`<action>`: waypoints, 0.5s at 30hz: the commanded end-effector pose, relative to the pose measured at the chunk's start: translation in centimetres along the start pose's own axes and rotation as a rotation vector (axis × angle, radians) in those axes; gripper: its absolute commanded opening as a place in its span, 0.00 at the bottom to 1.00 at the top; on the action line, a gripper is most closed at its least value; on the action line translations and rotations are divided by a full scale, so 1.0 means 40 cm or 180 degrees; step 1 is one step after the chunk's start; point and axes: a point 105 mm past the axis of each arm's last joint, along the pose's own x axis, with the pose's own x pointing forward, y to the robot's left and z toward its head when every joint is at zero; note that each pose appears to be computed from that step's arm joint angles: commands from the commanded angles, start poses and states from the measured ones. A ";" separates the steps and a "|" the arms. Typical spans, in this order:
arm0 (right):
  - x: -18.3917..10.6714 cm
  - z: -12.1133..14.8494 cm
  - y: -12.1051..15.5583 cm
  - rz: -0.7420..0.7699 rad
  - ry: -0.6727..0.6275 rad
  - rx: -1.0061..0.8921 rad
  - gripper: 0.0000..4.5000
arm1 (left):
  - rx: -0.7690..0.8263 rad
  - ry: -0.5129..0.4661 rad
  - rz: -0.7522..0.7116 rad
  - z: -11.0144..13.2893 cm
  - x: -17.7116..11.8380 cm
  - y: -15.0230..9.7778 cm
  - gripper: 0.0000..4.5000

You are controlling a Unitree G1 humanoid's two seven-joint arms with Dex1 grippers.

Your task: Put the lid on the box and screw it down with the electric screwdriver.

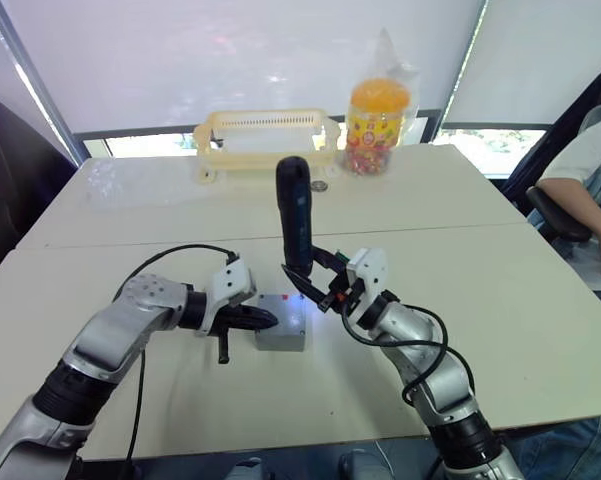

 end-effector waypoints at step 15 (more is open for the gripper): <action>-0.037 -0.129 0.009 -0.0026 0.0641 0.0209 0.39 | -0.0061 0.0057 -0.0003 -0.017 0.008 -0.008 0.00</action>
